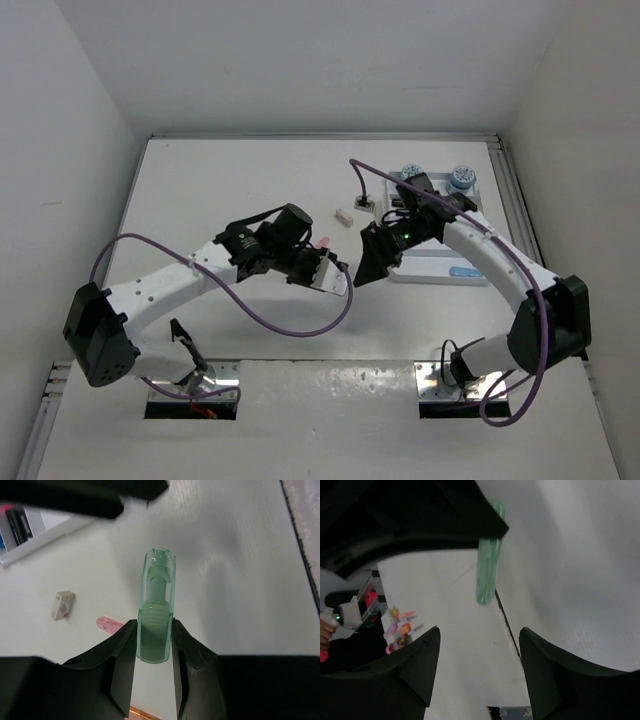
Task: Sort the stationery into containers
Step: Pick up the pen from the corner of the board, then place the pen in the storage box.
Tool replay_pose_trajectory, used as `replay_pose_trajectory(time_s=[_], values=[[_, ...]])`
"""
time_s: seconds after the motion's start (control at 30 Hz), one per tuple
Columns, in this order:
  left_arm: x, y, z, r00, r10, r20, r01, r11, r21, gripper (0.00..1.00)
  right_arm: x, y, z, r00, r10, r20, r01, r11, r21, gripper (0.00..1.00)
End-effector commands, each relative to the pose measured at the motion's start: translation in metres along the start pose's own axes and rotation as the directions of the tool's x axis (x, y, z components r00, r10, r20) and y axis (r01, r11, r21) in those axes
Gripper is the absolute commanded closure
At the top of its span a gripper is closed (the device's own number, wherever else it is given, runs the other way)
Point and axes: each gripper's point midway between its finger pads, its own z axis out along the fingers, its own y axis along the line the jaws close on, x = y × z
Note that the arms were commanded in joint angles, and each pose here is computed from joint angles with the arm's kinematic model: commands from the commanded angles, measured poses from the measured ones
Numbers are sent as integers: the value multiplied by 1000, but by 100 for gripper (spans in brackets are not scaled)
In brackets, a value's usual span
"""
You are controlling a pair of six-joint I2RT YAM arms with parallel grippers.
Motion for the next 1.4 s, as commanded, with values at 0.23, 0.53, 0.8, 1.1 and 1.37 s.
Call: replay_pose_trajectory(time_s=[0.23, 0.53, 0.8, 1.1, 1.37], values=[[-36, -6, -9, 998, 27, 52, -30, 998, 58, 75, -34, 31, 21, 1000, 27, 7, -25, 991, -129, 34], [-44, 5, -14, 998, 28, 53, -30, 999, 26, 76, -40, 24, 34, 996, 85, -3, -85, 987, -135, 37], [-48, 19, -16, 998, -8, 61, 9, 1000, -25, 76, -49, 25, 37, 997, 82, 7, -80, 986, -145, 66], [-46, 32, -18, 997, -48, 56, 52, 995, -83, 76, -40, 25, 36, 998, 59, -18, -61, 988, -141, 84], [-23, 50, -33, 971, -237, 42, 241, 944, -227, 3, -48, -12, -10, 998, 32, 60, -31, 999, -21, 100]])
